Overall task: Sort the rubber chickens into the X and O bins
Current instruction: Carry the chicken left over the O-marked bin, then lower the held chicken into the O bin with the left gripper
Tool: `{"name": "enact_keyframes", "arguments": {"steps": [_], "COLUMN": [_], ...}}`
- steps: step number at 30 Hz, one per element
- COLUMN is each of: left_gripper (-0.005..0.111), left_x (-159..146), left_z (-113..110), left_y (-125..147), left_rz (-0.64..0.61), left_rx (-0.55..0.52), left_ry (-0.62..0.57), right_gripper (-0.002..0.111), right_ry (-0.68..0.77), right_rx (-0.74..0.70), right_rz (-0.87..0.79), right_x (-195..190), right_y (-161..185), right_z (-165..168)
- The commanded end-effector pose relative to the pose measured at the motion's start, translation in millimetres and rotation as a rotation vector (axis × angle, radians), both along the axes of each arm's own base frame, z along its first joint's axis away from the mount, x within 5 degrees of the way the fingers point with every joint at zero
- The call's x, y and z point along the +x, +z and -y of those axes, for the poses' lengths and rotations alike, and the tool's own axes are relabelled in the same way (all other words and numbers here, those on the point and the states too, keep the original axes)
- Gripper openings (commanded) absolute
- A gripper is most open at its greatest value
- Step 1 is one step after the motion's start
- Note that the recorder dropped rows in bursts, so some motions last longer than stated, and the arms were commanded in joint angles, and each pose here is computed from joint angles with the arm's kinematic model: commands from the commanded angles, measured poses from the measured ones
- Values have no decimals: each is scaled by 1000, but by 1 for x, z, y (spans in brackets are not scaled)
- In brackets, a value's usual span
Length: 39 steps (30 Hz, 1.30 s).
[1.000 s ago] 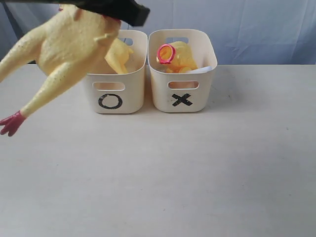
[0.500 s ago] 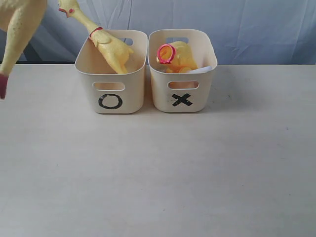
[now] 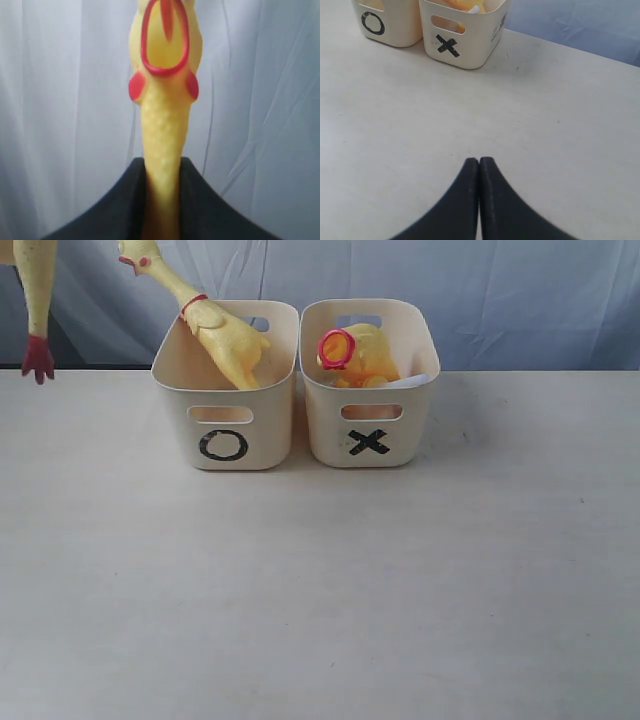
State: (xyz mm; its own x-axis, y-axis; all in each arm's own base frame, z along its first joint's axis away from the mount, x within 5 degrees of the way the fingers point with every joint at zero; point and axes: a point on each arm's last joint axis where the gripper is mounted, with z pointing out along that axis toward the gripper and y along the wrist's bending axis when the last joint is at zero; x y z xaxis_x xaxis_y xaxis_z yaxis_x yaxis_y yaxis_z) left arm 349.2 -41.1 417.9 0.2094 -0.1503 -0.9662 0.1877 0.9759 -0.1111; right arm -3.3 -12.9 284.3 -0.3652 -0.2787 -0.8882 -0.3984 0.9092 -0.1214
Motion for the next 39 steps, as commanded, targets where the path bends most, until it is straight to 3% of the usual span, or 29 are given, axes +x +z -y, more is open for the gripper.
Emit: {"name": "enact_keyframes", "arguments": {"steps": [1,4,15,22,34,39], "left_gripper": [0,0,0,0,0,0], "left_x": [21,40,72,95,100,101], "left_z": [1,-16,-24,-22,-13,-12], "left_y": [-21,-42,-80,-104,-83,-85], "left_rz": [60,83,322,295,344,324], "left_rx": [-29,-167,-422,-439,-348,-384], "left_ry": [-180,-231,-328,-366,-453,-474], "right_gripper": [0,0,0,0,0,0], "right_ry": [7,7,7,7,6,6], "right_rx": [0,0,0,0,-1,-1], "right_rz": [5,5,5,5,6,6], "right_x": [0,0,0,0,0,0], "right_y": [-1,-1,-1,-1,-1,-1], "right_z": [0,0,0,0,0,0]}}
